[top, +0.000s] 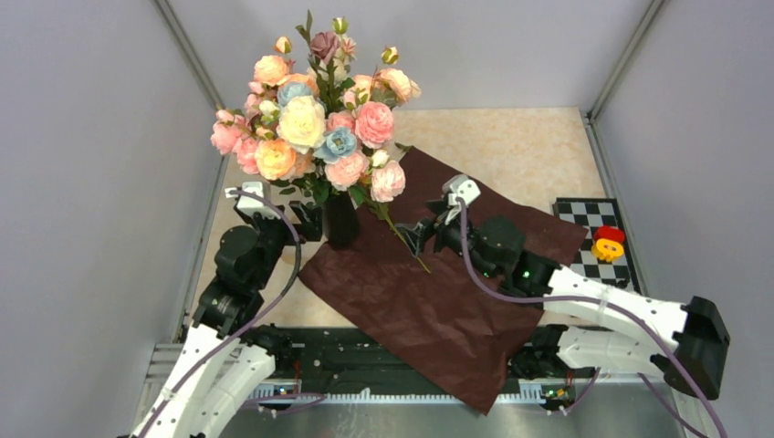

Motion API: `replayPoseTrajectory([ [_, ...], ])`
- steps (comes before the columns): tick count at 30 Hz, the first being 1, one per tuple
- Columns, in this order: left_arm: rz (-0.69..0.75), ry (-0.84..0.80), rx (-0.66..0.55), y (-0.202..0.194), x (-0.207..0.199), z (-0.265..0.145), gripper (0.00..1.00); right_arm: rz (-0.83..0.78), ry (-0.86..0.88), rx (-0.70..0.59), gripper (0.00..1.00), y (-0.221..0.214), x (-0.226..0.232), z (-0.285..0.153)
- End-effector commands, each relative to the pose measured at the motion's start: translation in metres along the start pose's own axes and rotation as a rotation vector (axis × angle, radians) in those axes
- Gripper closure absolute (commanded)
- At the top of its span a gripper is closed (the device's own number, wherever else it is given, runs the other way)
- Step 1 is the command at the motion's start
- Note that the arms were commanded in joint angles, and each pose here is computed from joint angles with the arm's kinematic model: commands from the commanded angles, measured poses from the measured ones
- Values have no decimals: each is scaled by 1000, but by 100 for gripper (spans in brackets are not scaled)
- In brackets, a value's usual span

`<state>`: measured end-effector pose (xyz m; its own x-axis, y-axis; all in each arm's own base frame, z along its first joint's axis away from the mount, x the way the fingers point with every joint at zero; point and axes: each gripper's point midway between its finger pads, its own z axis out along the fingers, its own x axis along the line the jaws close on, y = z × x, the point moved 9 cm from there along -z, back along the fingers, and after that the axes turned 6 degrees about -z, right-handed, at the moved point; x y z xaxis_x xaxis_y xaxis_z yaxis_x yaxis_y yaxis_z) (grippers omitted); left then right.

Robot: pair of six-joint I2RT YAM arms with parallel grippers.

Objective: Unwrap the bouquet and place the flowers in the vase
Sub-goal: Place the vase on the wrapping paper, then pick up the fake flower from the vase.

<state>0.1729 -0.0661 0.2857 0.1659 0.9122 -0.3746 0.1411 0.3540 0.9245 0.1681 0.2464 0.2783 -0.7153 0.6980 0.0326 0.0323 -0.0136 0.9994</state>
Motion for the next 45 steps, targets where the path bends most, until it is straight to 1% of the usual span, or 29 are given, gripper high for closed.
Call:
replayPoseTrajectory([
  [1, -45, -50, 100, 21, -13, -35, 1, -1, -70, 37, 17, 1, -9, -26],
  [5, -58, -170, 140, 57, -34, -67, 1, 1, -107, 35, 17, 3, -15, -39],
  [8, -89, -240, 120, 95, -54, -81, 1, 6, -121, 36, 17, 4, -17, -44],
  [10, -130, -293, 83, 120, -68, -84, 1, 10, -122, 33, 17, 4, -17, -44],
  [13, -188, -378, 4, 153, -89, -77, 2, 15, -130, 28, 17, 3, -18, -43],
  [15, -214, -399, -15, 165, -98, -67, 3, 17, -130, 23, 17, 3, -17, -42],
  [20, -262, -351, -51, 176, -103, -40, 3, 35, -117, 13, 17, 4, -16, -42],
  [23, -267, -308, -85, 180, -101, -32, 4, 50, -111, -2, 18, 4, -15, -44],
  [24, -268, -302, -97, 181, -101, -30, 7, 55, -109, -6, 17, 5, -15, -45],
  [26, -268, -304, -106, 183, -102, -26, 18, 59, -102, -10, 18, 5, -14, -45],
  [27, -268, -302, -106, 184, -103, -23, 21, 60, -100, -12, 18, 5, -14, -45],
  [31, -263, -271, -112, 186, -102, -17, 22, 59, -90, -9, 18, 5, -13, -45],
  [32, -264, -240, -128, 187, -99, -15, 22, 59, -87, -9, 18, 5, -13, -46],
  [35, -260, -218, -153, 188, -97, -13, 22, 61, -83, -6, 18, 4, -13, -46],
  [36, -258, -217, -158, 189, -97, -12, 23, 62, -82, -7, 18, 5, -13, -46],
  [41, -255, -223, -165, 190, -98, -7, 42, 65, -81, -9, 18, 6, -12, -46],
  [45, -262, -238, -194, 195, -100, -10, 62, 68, -78, -21, 18, 11, -12, -46],
])
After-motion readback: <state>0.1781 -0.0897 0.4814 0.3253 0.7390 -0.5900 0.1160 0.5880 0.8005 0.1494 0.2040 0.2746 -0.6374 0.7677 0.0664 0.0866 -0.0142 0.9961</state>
